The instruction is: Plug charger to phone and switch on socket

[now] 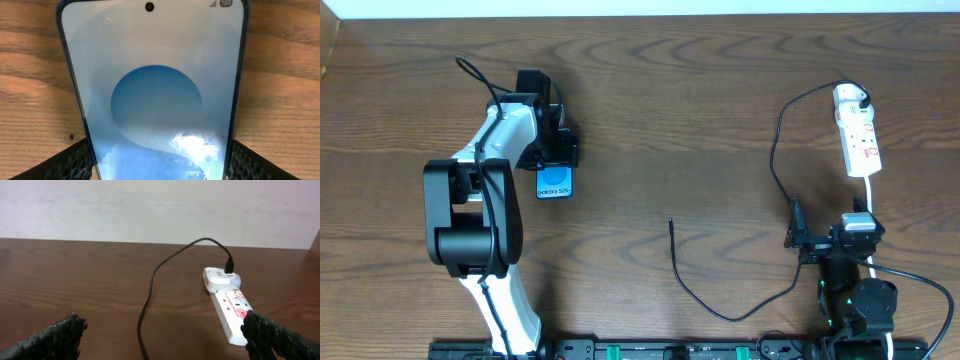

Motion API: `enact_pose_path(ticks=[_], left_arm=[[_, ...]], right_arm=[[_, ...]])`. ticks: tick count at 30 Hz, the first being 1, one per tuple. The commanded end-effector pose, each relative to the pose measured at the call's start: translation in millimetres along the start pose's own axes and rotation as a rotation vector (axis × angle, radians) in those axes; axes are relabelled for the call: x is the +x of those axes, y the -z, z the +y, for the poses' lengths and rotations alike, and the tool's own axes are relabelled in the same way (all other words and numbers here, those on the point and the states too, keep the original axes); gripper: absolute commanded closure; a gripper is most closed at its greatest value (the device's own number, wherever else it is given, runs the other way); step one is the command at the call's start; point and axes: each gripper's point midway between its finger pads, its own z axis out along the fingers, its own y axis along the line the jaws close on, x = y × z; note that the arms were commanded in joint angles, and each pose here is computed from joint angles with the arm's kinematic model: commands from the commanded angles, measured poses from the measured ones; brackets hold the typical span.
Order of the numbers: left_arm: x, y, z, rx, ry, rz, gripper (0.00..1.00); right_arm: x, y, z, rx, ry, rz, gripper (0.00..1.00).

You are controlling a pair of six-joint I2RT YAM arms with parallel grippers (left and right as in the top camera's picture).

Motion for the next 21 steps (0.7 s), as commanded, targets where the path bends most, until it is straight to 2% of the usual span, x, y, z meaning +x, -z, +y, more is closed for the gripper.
enact_pose_path(ticks=[1,13,21], left_arm=[[15.5,-16.7,-6.7,0.038,0.006,0.066,0.2],[15.5,-16.7,-6.7,0.038,0.006,0.066,0.25],[15.5,-16.7,-6.7,0.038,0.006,0.066,0.38]], right_arm=[[-0.3,0.4,0.4,0.001,-0.006,-0.003,0.01],[-0.3,0.4,0.3,0.001,-0.006,-0.003,0.01],[-0.3,0.4,0.3,0.001,-0.006,-0.003,0.01]])
